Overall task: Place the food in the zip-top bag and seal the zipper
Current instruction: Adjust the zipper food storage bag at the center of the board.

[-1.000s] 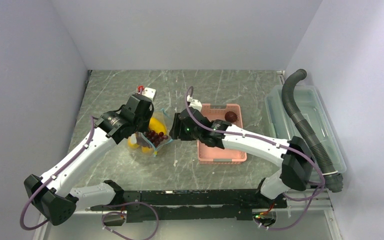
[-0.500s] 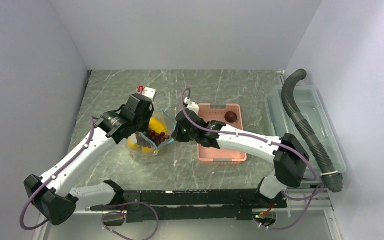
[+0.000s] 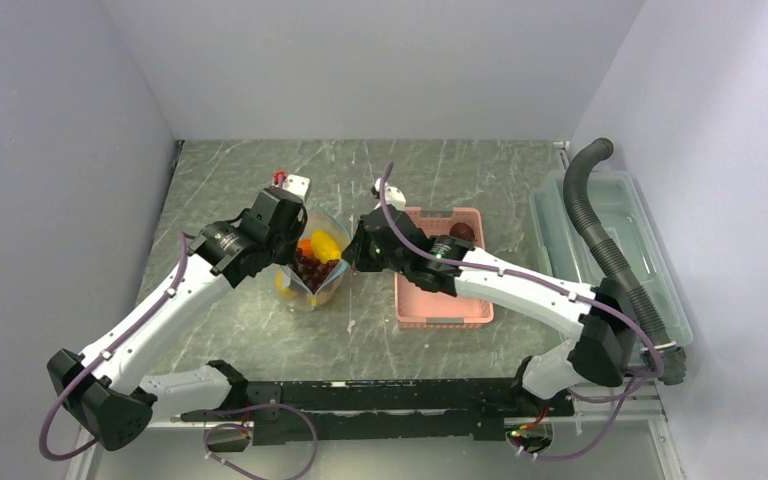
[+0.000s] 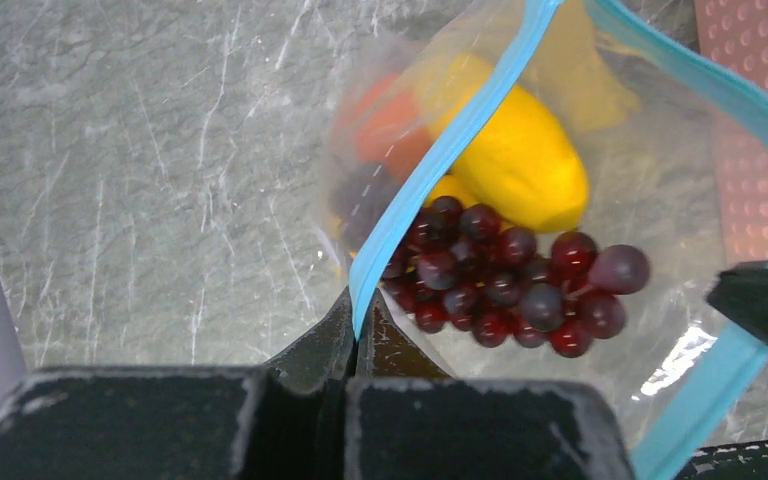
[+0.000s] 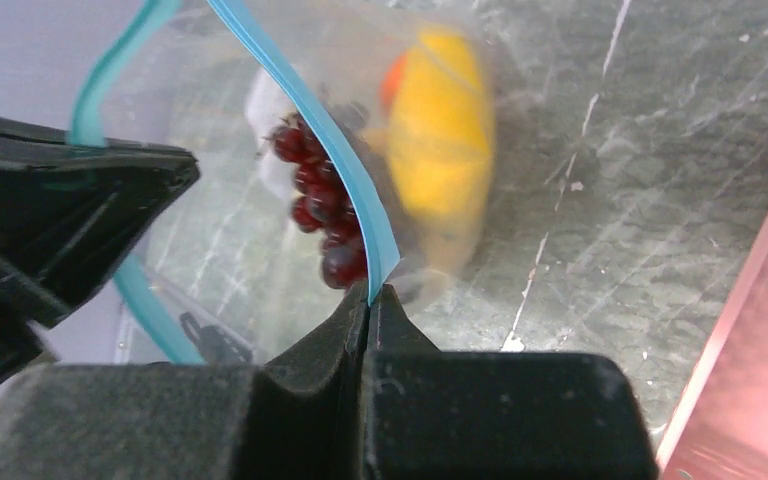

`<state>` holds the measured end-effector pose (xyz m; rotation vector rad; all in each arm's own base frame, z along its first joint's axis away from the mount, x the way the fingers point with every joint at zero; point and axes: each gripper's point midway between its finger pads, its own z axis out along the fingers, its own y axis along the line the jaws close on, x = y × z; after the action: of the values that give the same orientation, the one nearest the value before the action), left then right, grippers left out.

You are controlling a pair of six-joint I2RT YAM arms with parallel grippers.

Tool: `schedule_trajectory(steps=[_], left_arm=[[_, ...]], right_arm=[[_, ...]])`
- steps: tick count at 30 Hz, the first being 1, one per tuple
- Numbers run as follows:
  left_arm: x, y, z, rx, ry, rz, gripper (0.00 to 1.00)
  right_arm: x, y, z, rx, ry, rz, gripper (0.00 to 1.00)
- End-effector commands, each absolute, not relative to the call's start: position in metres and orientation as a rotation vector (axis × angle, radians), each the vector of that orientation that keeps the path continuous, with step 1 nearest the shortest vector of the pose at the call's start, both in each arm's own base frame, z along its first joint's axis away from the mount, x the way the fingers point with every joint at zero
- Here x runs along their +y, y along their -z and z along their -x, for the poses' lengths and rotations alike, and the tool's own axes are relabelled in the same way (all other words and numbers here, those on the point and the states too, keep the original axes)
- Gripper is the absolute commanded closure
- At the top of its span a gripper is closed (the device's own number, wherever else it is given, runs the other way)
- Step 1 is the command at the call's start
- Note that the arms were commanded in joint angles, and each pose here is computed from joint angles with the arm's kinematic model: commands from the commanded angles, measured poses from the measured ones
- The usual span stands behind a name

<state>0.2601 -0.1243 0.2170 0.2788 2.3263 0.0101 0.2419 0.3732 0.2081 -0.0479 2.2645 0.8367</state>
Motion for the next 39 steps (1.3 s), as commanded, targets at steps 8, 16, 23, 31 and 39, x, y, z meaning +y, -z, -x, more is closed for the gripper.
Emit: schedule_trajectory(steps=[8,16,23,31,39], left_arm=[[-0.113,-0.276,-0.245,2.25,0.052,-0.185,0.98],[-0.127,-0.234,-0.25,2.339,0.053,-0.212,1.0],[-0.128,-0.216,-0.256,2.365,0.017,-0.224,1.0],[-0.131,-0.247,-0.259,2.314,0.049,-0.247,1.0],[-0.131,-0.241,-0.265,2.27,0.042,-0.252,1.0]], right_arm=[[0.359,-0.317,-0.237,2.024,-0.985,0.095,1.0],[0.364,-0.25,-0.238,2.162,-0.894,0.102,1.0],[0.36,-0.219,-0.239,2.227,-0.835,0.101,1.0],[0.355,-0.248,-0.243,2.172,-0.826,0.116,0.98],[0.344,-0.273,-0.244,2.106,-0.82,0.111,0.67]])
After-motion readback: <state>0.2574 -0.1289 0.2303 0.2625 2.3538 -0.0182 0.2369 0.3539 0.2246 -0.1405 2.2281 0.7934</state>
